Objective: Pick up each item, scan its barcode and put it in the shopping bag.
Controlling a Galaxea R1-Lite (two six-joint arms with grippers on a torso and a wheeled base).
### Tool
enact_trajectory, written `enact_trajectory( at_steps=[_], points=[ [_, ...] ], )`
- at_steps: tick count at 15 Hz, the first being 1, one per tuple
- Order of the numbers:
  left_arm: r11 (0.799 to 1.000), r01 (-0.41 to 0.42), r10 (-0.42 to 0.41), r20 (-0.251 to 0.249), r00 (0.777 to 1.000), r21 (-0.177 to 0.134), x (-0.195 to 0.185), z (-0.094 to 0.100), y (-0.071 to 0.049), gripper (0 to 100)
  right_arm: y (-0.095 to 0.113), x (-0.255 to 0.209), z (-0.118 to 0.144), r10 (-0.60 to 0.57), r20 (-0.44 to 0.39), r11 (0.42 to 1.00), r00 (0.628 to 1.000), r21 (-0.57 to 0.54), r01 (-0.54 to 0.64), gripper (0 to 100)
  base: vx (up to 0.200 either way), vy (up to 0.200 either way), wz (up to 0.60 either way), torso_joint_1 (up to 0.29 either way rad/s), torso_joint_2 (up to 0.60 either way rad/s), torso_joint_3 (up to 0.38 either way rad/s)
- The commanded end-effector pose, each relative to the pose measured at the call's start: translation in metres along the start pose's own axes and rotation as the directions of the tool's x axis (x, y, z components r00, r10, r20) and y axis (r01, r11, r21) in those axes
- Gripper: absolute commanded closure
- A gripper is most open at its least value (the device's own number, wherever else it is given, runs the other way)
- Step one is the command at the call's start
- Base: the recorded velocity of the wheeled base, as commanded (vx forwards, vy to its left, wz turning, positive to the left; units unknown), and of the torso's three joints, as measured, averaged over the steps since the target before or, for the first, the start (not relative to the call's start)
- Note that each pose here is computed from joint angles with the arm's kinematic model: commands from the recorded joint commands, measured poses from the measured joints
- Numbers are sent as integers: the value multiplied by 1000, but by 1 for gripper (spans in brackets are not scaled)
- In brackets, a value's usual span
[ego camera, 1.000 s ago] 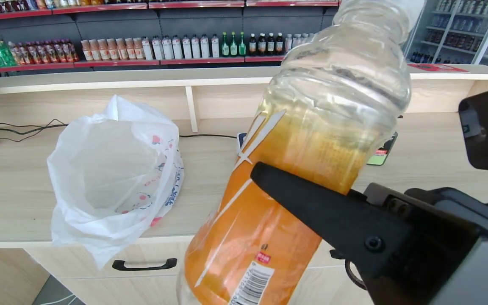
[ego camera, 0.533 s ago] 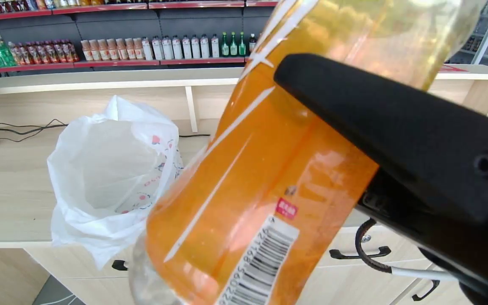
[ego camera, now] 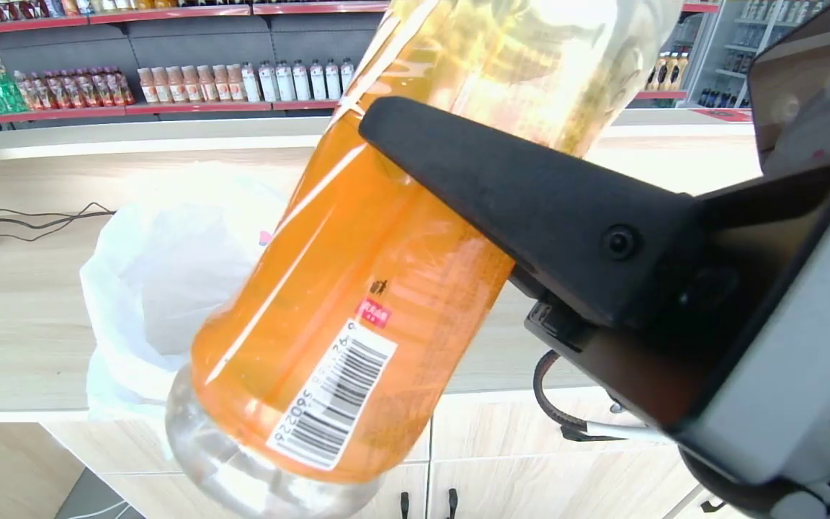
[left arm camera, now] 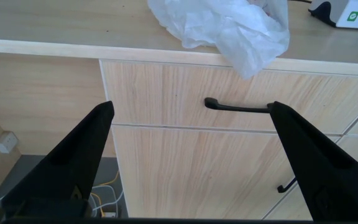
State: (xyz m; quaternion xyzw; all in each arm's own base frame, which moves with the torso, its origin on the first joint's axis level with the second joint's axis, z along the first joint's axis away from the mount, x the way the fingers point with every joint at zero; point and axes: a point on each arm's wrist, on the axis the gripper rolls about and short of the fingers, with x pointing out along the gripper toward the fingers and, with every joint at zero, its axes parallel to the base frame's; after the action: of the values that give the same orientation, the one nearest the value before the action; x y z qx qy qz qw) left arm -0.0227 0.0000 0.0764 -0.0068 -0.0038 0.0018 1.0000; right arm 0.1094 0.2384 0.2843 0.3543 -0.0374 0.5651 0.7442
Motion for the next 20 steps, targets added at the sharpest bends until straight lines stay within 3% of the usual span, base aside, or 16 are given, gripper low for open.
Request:
enact_trajectory(
  at_steps=[1, 6, 14, 16, 17, 18, 20],
  points=[
    [1000, -1, 1, 0, 1000, 0, 0, 0, 0, 0, -2, -3, -2, -11, -7, 1000, 1000, -1, 11, 100, 0, 0, 0, 0, 0, 0],
    [1000, -1, 1, 0, 1000, 0, 0, 0, 0, 0, -9, -1, -16, -25, -58, 997, 998, -75, 21, 100, 0, 0, 0, 0, 0, 0],
    [1000, -1, 1, 0, 1000, 0, 0, 0, 0, 0, -16, -22, -20, -76, -115, 935, 991, -354, 30, 100, 0, 0, 0, 0, 0, 0],
    [1000, -1, 1, 0, 1000, 0, 0, 0, 0, 0, -43, -28, -7, -184, -69, 868, 981, -479, 129, 100, 0, 0, 0, 0, 0, 0],
    [1000, -1, 1, 0, 1000, 0, 0, 0, 0, 0, -44, -28, -6, -189, -66, 866, 980, -482, 134, 100, 0, 0, 0, 0, 0, 0],
    [1000, -1, 1, 0, 1000, 0, 0, 0, 0, 0, -69, -36, 12, -284, 1, 777, 959, -585, 231, 100, 0, 0, 0, 0, 0, 0],
    [1000, -1, 1, 0, 1000, 0, 0, 0, 0, 0, -87, -42, 34, -353, 86, 689, 932, -650, 321, 100, 0, 0, 0, 0, 0, 0]
  ],
)
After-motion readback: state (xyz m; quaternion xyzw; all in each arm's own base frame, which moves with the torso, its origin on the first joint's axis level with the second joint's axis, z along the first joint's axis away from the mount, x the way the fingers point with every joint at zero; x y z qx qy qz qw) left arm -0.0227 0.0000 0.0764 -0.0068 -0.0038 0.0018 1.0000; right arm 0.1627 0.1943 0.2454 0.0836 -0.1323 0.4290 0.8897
